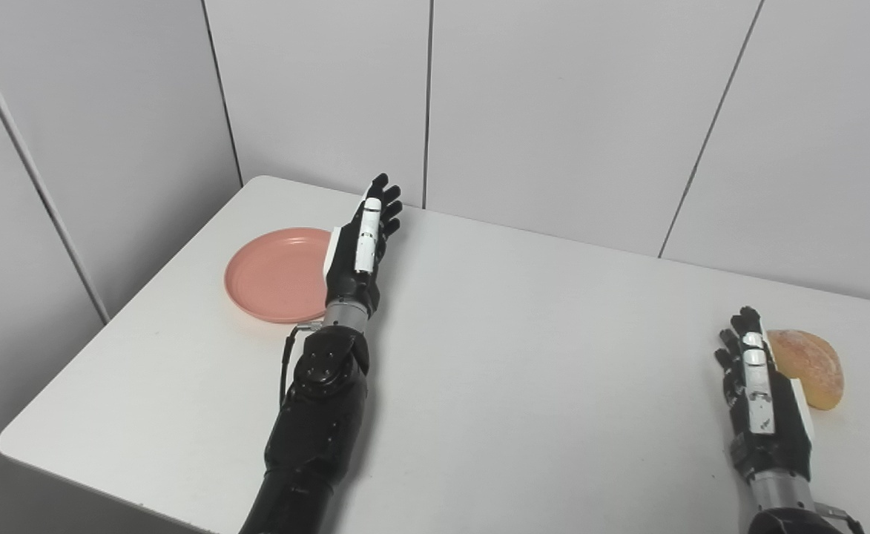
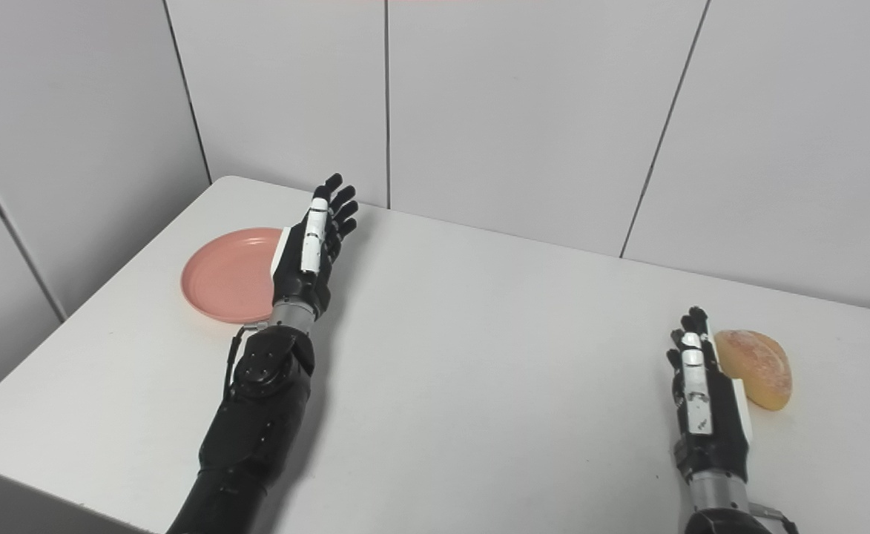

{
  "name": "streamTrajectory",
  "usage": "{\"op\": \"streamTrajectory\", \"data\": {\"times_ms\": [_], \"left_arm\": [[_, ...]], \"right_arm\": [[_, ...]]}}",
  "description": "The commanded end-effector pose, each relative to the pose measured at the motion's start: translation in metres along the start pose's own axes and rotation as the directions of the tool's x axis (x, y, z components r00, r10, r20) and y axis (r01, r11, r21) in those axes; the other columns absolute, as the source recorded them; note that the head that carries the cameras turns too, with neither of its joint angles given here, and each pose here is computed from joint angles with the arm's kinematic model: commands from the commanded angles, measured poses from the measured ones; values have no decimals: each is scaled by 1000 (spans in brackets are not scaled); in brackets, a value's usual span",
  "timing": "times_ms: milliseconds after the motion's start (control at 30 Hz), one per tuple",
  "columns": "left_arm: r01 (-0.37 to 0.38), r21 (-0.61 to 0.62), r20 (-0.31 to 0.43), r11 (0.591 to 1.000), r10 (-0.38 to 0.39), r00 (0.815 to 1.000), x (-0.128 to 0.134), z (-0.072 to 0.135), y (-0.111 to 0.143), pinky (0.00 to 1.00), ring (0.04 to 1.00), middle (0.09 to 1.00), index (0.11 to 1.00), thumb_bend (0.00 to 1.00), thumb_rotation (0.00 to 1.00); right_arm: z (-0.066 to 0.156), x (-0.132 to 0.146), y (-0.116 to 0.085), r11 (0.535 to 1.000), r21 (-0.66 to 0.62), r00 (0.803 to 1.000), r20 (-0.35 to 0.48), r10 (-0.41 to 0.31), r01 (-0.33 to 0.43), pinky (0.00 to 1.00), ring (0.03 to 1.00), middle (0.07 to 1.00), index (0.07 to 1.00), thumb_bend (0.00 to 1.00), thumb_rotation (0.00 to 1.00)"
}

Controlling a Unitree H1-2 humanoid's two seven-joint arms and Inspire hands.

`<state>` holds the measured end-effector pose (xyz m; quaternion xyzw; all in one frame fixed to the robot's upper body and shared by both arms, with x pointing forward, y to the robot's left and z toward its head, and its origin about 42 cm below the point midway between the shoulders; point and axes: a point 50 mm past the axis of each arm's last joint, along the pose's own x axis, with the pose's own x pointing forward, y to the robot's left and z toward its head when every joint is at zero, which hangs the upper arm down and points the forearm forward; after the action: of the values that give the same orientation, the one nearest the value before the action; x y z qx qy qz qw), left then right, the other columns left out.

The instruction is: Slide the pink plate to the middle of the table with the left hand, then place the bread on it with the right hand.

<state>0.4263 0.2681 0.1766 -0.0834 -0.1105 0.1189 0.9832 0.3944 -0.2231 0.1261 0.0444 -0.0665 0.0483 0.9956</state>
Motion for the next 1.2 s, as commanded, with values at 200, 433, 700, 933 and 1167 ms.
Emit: {"op": "streamTrajectory", "data": {"times_ms": [200, 433, 700, 933, 1167], "left_arm": [[-79, 2, 147, 997, 77, 986, 27, 43, 16, 881, 863, 847, 836, 582, 1000], [-162, 40, 164, 986, 154, 974, 30, 57, 41, 844, 829, 809, 801, 590, 1000], [-246, 48, 180, 968, 234, 955, 30, 69, 66, 810, 794, 775, 769, 585, 1000], [-343, 86, 211, 935, 320, 924, 31, 73, 98, 812, 781, 763, 757, 573, 1000], [-393, 101, 194, 914, 369, 909, 29, 70, 124, 823, 796, 781, 780, 589, 1000]], "right_arm": [[3, 2, 0, 1000, 2, 999, 47, 7, -7, 1000, 982, 991, 982, 485, 897], [5, 2, 0, 1000, 2, 999, 44, 7, -7, 1000, 983, 990, 981, 487, 901], [3, 2, -3, 1000, -4, 999, 42, 12, -12, 1000, 985, 993, 985, 516, 906], [3, 2, -4, 1000, -9, 999, 41, 11, -11, 1000, 980, 988, 979, 502, 920], [1, 3, -4, 1000, -4, 999, 42, 14, -14, 1000, 977, 991, 980, 509, 909]]}}
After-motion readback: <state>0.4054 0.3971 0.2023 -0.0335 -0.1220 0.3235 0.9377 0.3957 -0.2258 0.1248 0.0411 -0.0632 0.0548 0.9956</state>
